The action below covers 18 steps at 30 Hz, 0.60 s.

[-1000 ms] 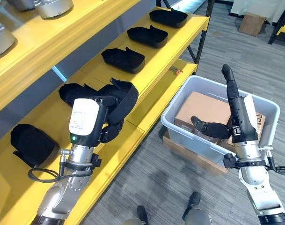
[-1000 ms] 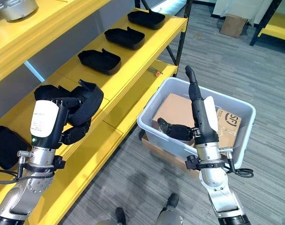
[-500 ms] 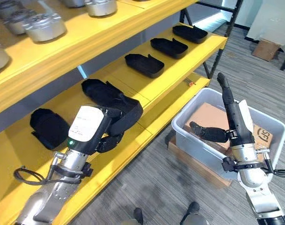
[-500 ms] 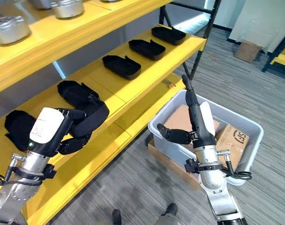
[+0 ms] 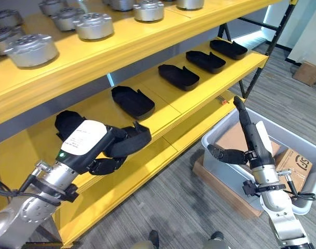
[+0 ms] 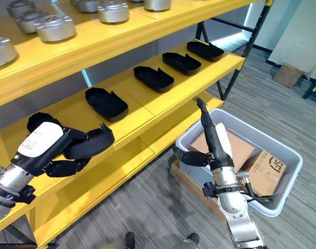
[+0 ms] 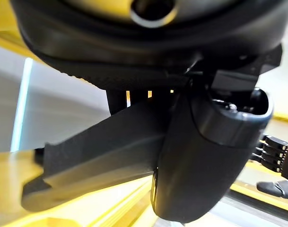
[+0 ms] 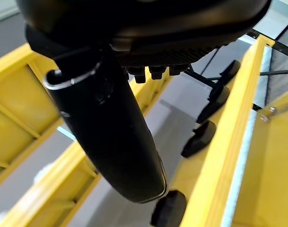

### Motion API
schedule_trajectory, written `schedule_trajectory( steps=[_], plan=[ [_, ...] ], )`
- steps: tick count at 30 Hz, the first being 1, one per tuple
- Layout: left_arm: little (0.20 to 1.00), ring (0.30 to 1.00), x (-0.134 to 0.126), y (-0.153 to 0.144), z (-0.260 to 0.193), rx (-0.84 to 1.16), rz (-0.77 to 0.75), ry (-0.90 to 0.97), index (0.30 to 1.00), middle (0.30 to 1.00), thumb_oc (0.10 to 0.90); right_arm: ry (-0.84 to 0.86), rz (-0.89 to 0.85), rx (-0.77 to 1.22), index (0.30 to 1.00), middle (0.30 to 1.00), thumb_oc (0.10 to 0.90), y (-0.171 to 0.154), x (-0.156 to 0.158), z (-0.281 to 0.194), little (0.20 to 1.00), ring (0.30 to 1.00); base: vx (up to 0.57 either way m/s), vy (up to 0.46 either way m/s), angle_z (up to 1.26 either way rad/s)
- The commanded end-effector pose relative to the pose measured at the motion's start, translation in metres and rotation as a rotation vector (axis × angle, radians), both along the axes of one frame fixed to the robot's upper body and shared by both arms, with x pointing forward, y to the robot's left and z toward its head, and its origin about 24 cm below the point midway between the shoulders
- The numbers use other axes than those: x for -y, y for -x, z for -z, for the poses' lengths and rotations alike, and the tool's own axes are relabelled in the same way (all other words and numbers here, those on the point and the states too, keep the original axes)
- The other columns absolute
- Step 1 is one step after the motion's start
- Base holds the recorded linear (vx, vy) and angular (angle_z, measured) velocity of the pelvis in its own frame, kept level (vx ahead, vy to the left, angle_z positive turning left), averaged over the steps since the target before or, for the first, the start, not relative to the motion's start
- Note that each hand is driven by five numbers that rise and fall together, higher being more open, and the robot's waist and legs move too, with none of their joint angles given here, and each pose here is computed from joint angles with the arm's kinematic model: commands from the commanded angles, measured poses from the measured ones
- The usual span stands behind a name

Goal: Move parts from the plastic box to the shelf.

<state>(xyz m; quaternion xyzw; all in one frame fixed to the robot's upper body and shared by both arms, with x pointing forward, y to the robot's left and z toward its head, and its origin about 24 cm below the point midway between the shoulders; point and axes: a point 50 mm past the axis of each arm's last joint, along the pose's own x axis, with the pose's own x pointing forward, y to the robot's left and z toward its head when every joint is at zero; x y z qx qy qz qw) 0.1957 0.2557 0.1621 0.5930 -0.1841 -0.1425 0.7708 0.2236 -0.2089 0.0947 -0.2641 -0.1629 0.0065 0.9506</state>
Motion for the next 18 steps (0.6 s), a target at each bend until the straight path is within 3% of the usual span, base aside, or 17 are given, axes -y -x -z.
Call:
schedule_trajectory(
  steps=[1,10,18],
  plan=[
    [0.3,0.3,0.001,0.003,-0.057,0.269,0.037,0.069,0.3,0.3,0.4,0.034,-0.066,0.233,1.0,1.0,0.9,-0.009,0.001,-0.048,1.0,1.0,0.0,-0.001,-0.04],
    [0.3,0.3,-0.006,-0.011,-0.063,0.208,0.028,0.024,0.3,0.3,0.4,0.031,-0.079,0.201,1.0,1.0,0.9,-0.002,0.013,-0.046,1.0,1.0,0.02,-0.083,0.67],
    [0.3,0.3,-0.013,-0.009,-0.066,0.205,-0.008,0.008,0.3,0.3,0.4,0.034,-0.105,0.18,1.0,1.0,0.9,-0.003,0.013,-0.047,1.0,1.0,0.02,-0.122,0.13]
  ],
)
